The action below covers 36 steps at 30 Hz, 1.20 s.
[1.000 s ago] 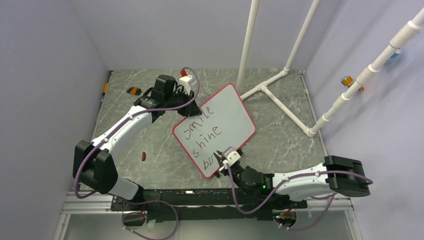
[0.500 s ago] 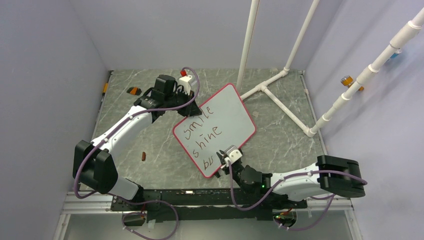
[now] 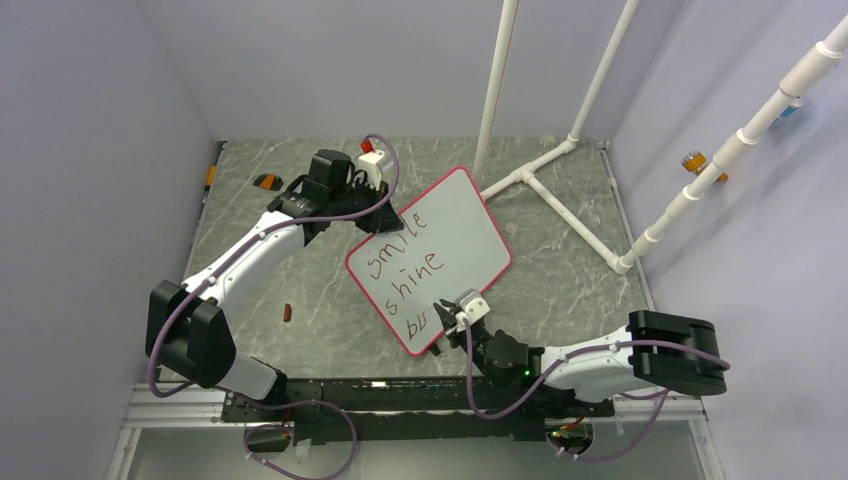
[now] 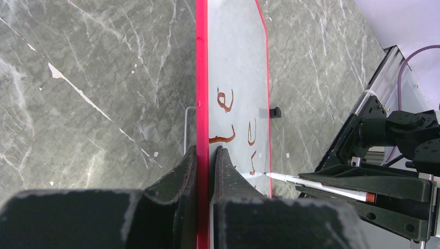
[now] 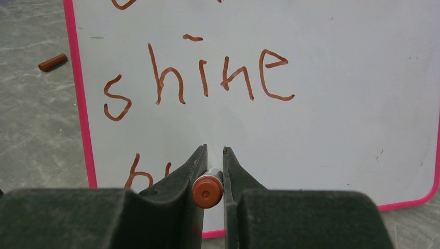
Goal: Write a sentence on the whiteboard
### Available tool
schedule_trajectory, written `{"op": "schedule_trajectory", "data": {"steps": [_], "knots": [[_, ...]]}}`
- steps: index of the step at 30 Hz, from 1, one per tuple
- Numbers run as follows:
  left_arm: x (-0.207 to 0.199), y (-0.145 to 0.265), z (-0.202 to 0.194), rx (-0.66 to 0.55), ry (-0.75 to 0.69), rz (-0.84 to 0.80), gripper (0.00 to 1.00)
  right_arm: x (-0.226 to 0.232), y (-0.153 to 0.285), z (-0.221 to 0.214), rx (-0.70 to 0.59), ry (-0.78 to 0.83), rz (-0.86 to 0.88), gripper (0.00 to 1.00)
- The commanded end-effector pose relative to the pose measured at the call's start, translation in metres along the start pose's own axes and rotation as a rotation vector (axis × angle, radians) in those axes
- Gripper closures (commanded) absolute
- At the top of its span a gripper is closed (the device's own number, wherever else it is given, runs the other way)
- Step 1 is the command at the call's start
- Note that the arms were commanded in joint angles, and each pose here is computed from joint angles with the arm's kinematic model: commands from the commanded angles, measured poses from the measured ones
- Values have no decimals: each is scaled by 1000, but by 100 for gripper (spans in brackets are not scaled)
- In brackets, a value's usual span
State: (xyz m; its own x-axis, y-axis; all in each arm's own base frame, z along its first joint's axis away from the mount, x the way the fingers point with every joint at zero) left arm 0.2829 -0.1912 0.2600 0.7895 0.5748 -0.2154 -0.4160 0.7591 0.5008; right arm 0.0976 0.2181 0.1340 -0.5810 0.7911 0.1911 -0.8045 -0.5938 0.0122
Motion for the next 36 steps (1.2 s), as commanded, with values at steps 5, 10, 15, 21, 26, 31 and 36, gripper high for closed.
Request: {"op": "schedule_trajectory", "data": {"steps": [5, 10, 15, 21, 26, 31, 36], "knots": [[11, 10, 14, -60, -115, 123, 100, 1, 3, -6, 5, -89, 29, 100], [12, 10, 14, -60, -115, 123, 100, -2, 8, -14, 62, -96, 26, 100], [11, 11, 14, -59, -114, 124, 100, -5, 15, -17, 107, -106, 27, 100], [11, 11, 15, -62, -115, 122, 100, -4, 18, -3, 92, -111, 36, 100], [11, 10, 15, -61, -114, 118, 100, 0, 15, 19, -11, -139, 49, 100], [10, 11, 15, -62, -115, 118, 100, 5, 3, 28, -86, -138, 42, 100], [10, 11, 15, -61, -115, 119, 100, 6, -10, 33, -160, -164, 18, 100]]}}
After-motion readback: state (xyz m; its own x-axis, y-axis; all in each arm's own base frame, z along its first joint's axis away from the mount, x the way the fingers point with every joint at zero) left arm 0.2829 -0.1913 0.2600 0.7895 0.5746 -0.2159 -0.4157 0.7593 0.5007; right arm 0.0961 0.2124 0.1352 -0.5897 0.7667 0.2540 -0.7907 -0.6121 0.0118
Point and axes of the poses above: each gripper's point midway between its finger pads, its own y axis back along the fingers, its own x axis along the line the jaws close on, z = x × y, the point moved 9 cm from there along y, back along the fingers, and after that the axes turned 14 degrees about -y, right-handed, at the moved point
